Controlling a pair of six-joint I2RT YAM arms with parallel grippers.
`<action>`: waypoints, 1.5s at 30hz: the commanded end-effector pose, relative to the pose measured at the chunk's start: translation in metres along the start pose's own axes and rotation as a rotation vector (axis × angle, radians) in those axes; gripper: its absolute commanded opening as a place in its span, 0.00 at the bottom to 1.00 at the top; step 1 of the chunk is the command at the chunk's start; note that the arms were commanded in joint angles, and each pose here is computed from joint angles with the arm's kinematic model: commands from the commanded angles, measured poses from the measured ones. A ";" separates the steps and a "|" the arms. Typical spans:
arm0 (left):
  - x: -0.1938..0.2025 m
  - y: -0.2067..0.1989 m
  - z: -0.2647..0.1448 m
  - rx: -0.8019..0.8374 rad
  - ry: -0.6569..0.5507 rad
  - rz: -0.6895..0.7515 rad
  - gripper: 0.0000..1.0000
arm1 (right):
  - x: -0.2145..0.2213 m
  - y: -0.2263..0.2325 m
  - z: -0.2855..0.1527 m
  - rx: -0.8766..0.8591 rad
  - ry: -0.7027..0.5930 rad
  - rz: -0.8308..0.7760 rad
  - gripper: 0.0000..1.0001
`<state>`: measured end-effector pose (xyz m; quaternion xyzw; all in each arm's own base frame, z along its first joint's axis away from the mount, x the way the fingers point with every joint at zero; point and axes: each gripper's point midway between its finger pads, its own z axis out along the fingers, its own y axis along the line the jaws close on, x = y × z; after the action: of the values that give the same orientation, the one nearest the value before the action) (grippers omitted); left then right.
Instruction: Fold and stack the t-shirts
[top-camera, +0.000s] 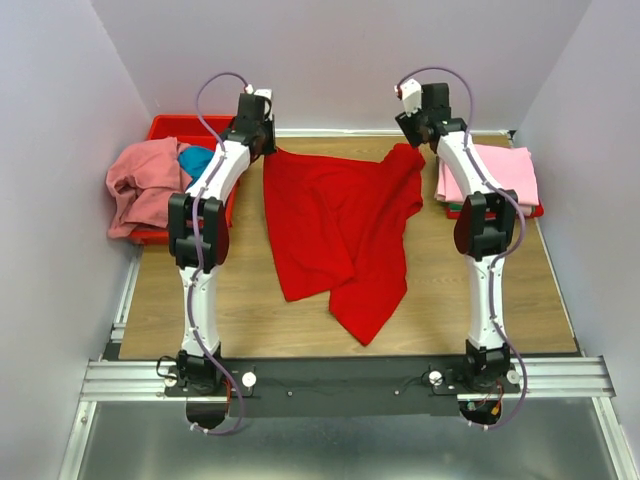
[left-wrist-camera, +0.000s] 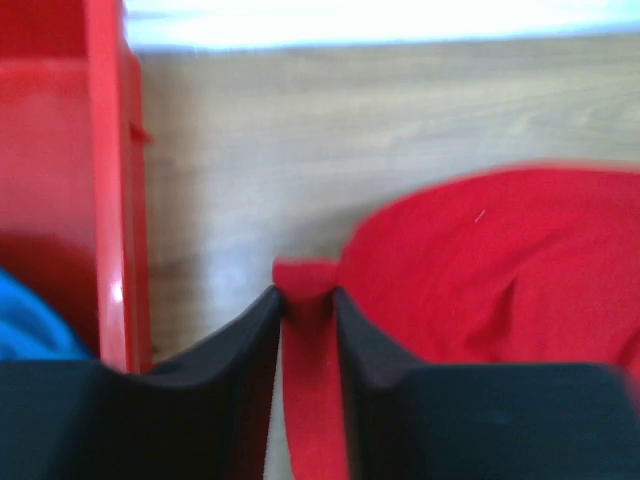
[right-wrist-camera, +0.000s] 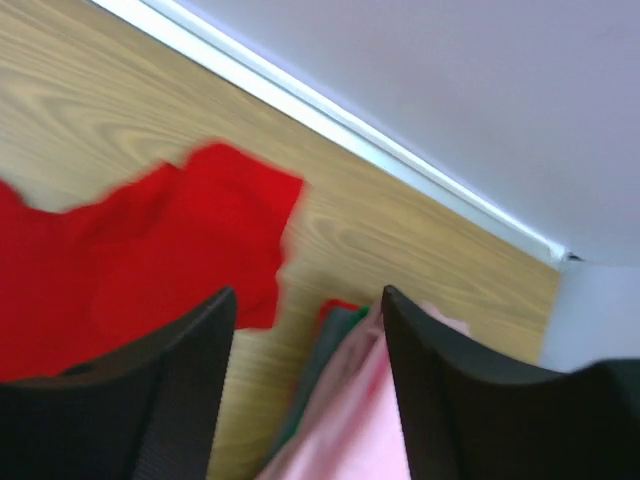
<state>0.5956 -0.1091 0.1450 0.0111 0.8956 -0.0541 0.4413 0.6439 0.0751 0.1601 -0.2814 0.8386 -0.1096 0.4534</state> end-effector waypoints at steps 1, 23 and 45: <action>-0.052 0.008 -0.019 -0.043 -0.096 -0.001 0.46 | -0.003 -0.035 -0.005 0.206 0.032 0.041 0.74; 0.141 -0.063 -0.281 0.535 -0.085 -0.130 0.61 | 0.189 0.260 -0.285 -1.014 0.178 0.051 0.72; 0.311 -0.124 -0.289 0.450 0.367 -0.358 0.52 | 0.208 0.257 -0.268 -0.913 0.227 0.030 0.74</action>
<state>0.1603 -0.2121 0.0770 0.0145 0.9241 -0.3149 0.2161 0.2360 0.1477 0.0551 -0.4214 0.8503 0.2555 0.1847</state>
